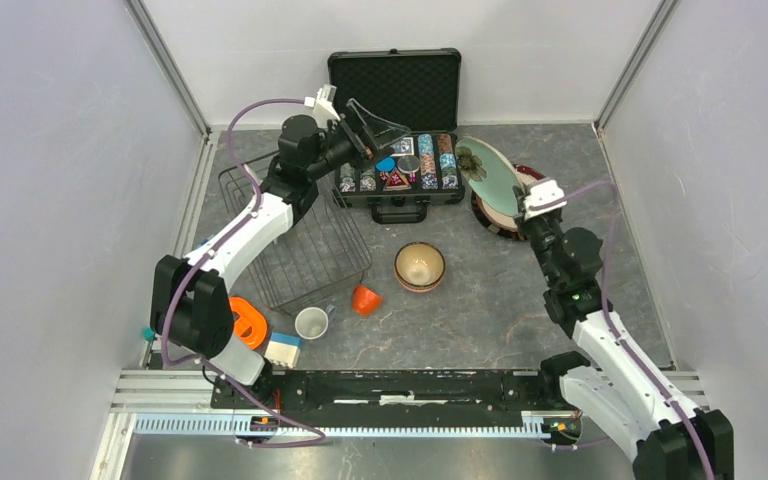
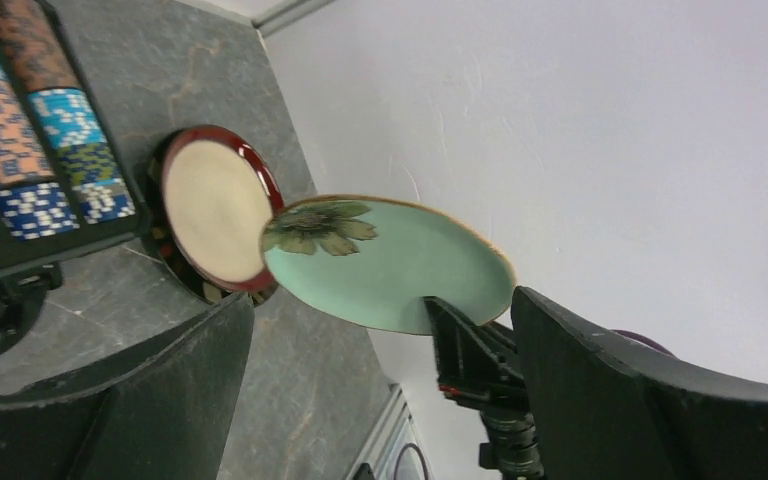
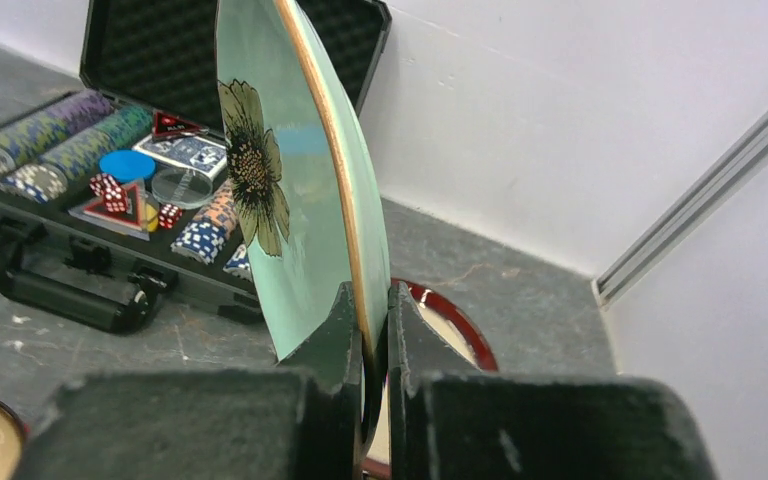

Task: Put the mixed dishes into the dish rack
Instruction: Pick up the plate at the center of the board.

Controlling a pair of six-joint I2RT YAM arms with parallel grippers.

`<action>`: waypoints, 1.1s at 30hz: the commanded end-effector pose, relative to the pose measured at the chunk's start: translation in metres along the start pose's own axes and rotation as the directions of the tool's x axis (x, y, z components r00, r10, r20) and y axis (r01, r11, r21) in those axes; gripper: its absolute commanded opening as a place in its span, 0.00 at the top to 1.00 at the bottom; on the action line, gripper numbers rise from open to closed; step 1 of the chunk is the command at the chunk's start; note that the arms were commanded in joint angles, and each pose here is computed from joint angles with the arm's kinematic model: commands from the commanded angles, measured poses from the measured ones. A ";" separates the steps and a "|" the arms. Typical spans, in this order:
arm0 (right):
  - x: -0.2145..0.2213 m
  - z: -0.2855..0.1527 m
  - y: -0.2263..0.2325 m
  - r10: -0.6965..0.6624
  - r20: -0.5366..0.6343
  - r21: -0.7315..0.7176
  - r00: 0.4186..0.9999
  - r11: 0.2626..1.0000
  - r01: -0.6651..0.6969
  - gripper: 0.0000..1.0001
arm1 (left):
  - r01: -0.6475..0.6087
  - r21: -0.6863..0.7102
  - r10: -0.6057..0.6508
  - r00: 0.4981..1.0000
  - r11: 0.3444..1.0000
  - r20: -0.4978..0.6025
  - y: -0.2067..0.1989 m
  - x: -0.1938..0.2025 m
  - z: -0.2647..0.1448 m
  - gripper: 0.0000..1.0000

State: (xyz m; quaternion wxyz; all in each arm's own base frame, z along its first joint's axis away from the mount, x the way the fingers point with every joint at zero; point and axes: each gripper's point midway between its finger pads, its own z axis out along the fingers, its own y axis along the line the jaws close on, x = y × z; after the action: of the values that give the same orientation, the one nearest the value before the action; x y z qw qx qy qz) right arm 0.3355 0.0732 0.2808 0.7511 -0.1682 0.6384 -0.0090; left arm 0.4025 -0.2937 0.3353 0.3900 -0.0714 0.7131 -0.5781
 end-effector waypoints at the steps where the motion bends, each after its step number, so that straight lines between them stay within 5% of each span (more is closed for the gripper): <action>1: -0.071 -0.011 -0.023 -0.206 0.231 0.216 0.951 0.964 0.156 1.00 | -0.021 0.144 0.022 1.000 0.989 -0.008 -0.054 0.006 -0.009 0.00; 11: -0.081 -0.032 0.006 -0.437 0.212 0.417 0.874 0.849 0.324 1.00 | 0.090 -0.048 -0.088 0.995 0.995 0.050 -0.034 0.052 0.003 0.06; 27: -0.094 -0.050 0.039 -0.553 0.251 0.483 0.794 0.783 0.393 1.00 | 0.139 -0.033 -0.139 0.990 0.990 0.005 -0.046 0.073 0.037 0.17; 33: -0.098 -0.052 0.046 -0.573 0.264 0.491 0.776 0.772 0.404 1.00 | 0.154 -0.043 -0.155 0.987 0.987 -0.031 -0.042 0.087 0.042 0.37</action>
State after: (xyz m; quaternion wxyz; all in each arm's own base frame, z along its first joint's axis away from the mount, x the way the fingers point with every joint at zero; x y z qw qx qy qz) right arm 0.2910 0.1610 0.2697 0.7422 -0.3538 0.4612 -0.3336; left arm 0.3564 -0.3792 0.3042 0.3290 -0.1286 0.7449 -0.5660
